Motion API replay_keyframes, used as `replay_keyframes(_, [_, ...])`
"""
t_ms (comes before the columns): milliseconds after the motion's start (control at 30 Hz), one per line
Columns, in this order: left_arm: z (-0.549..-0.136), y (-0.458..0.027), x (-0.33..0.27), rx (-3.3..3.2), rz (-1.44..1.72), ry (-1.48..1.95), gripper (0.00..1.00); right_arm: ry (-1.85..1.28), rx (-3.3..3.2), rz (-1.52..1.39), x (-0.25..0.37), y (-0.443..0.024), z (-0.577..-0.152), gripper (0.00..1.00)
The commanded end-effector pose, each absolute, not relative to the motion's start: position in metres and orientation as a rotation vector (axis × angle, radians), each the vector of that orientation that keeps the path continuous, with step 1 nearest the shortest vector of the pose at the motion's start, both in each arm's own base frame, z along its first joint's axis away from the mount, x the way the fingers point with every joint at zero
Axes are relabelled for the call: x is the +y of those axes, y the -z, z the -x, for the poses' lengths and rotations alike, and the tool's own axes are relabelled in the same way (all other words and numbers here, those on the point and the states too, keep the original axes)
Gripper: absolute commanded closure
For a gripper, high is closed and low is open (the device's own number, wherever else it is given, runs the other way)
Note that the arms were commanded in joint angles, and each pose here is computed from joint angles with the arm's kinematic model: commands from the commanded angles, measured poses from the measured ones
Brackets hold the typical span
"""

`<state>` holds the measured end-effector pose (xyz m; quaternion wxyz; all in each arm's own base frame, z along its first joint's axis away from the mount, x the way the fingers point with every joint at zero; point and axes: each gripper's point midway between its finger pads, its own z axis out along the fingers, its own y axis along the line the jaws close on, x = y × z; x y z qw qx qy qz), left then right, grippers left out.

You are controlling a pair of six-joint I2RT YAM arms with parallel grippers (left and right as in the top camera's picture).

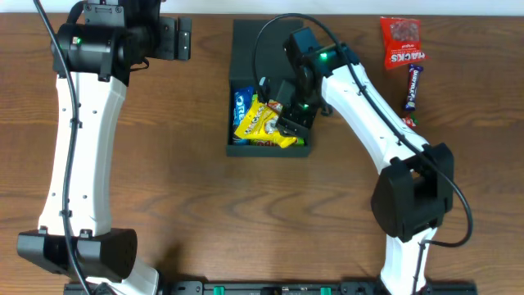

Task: Pack container
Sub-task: 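Carry the yellow bag left and lower it into the box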

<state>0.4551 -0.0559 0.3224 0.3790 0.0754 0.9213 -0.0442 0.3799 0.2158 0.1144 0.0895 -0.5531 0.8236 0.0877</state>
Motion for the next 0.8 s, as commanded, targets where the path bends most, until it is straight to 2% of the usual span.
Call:
replay_keyframes(0, [-0.454, -0.333, -0.053, 2.325, -0.193, 0.102, 0.05, -0.239, 2.354, 1.537, 0.228, -0.161, -0.394, 0.27])
replay_keyframes(33, [-0.455, -0.333, -0.053, 2.323, -0.193, 0.102, 0.05, -0.279, 2.318, 1.524, 0.234, -0.171, -0.394, 0.44])
replay_keyframes(67, [-0.455, -0.333, -0.053, 2.322, -0.193, 0.102, 0.05, -0.34, 2.291, 1.519, 0.24, -0.176, -0.392, 0.82])
replay_keyframes(100, [-0.455, -0.333, -0.053, 2.322, -0.193, 0.102, 0.05, -0.402, 2.286, 1.52, 0.244, -0.177, -0.388, 0.99])
replay_keyframes(300, [-0.455, -0.333, -0.053, 2.322, -0.193, 0.102, 0.05, -0.556, 2.456, 1.601, 0.235, -0.14, -0.355, 0.99])
replay_keyframes(767, [-0.455, -0.333, -0.053, 2.319, -0.219, 0.09, 0.05, -0.472, 2.693, 1.681, 0.216, -0.053, -0.356, 0.99])
